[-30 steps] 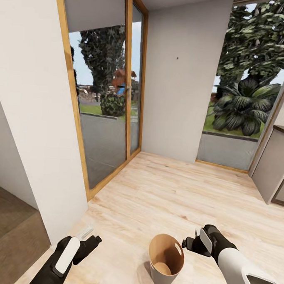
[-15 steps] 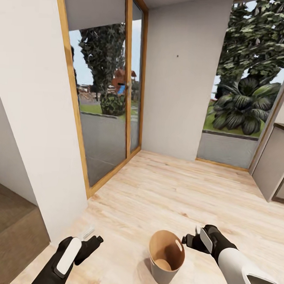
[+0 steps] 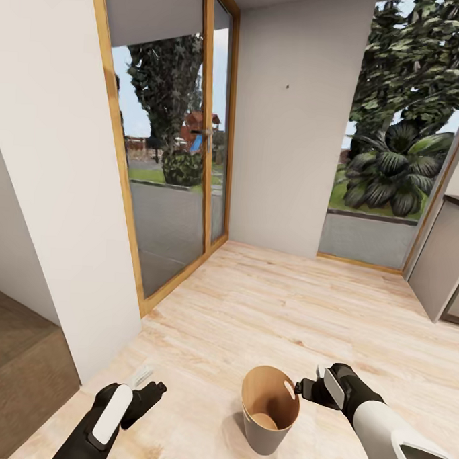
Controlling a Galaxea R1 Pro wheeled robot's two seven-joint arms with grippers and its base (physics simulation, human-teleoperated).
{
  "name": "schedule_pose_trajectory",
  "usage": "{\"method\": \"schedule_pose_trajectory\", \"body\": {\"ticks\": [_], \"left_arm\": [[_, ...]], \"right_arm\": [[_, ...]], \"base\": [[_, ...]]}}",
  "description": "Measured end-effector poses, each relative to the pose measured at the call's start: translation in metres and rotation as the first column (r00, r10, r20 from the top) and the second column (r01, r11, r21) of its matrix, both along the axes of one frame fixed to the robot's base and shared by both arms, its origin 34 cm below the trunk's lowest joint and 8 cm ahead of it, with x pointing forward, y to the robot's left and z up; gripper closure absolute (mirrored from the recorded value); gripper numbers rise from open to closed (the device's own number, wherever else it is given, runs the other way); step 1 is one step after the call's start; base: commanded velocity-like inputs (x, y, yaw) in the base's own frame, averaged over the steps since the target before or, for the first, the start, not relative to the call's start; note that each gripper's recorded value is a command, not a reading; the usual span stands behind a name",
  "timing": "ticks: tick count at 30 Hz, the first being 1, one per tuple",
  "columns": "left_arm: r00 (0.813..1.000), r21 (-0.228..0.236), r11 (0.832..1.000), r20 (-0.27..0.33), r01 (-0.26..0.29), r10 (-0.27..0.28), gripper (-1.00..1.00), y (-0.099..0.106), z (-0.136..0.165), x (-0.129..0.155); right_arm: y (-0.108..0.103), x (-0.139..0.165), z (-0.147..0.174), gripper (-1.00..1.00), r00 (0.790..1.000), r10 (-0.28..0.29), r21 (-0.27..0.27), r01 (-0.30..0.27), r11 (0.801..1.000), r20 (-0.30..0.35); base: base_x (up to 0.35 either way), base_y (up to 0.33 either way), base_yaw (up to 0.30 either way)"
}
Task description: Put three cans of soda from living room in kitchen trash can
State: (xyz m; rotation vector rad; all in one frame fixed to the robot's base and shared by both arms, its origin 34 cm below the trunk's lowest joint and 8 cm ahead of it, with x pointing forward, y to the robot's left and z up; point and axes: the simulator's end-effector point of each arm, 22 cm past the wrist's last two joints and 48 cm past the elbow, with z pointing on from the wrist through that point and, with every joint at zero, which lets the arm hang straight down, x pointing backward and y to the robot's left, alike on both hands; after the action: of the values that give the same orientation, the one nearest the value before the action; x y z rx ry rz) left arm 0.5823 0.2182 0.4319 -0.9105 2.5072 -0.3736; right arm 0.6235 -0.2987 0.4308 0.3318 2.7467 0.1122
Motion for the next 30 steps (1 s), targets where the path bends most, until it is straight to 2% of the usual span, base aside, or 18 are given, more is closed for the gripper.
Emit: {"method": "schedule_pose_trajectory", "body": {"ticks": [7, 10, 11, 15, 23, 27, 30], "left_arm": [[1.000, -0.009, 1.000, -0.004, 0.004, -0.004, -1.00, -0.006, -0.008, -0.003], [0.999, -0.010, 1.000, -0.036, 0.009, -0.009, -1.00, -0.006, -0.021, -0.015], [0.998, 0.006, 1.000, -0.057, 0.028, -0.028, -1.00, -0.007, -0.030, -0.026], [0.994, 0.050, 0.995, -0.069, 0.088, -0.085, -1.00, -0.014, -0.038, -0.035], [0.993, 0.066, 0.992, -0.070, 0.103, -0.098, -1.00, -0.015, -0.040, -0.037], [0.993, 0.054, 0.994, -0.072, 0.093, -0.089, -1.00, -0.016, -0.040, -0.037], [0.997, 0.007, 0.999, -0.053, 0.050, -0.049, -1.00, -0.017, -0.034, -0.030]], "right_arm": [[-0.001, -0.001, -0.006, -1.00, 1.000, -0.001, 0.000, 0.001, 1.000, 0.000], [-0.001, -0.002, -0.007, -1.00, 1.000, -0.001, 0.000, 0.001, 1.000, 0.000], [-0.001, -0.002, -0.007, -1.00, 1.000, -0.001, 0.000, 0.001, 1.000, -0.001], [-0.001, -0.002, -0.007, -1.00, 1.000, -0.001, 0.000, 0.001, 1.000, -0.002], [0.000, -0.002, -0.007, -1.00, 1.000, 0.001, 0.002, -0.001, 1.000, -0.002], [0.000, -0.002, -0.007, -1.00, 1.000, 0.000, 0.001, 0.000, 1.000, -0.003], [0.000, -0.003, -0.009, -1.00, 1.000, 0.001, 0.001, -0.001, 1.000, -0.004]], "base": [[0.000, 0.000, 0.000], [0.015, 0.000, 0.000], [0.080, 0.000, 0.000], [0.235, 0.000, 0.000], [0.302, 0.000, 0.000], [0.071, 0.000, 0.000], [0.020, 0.000, 0.000]]}}
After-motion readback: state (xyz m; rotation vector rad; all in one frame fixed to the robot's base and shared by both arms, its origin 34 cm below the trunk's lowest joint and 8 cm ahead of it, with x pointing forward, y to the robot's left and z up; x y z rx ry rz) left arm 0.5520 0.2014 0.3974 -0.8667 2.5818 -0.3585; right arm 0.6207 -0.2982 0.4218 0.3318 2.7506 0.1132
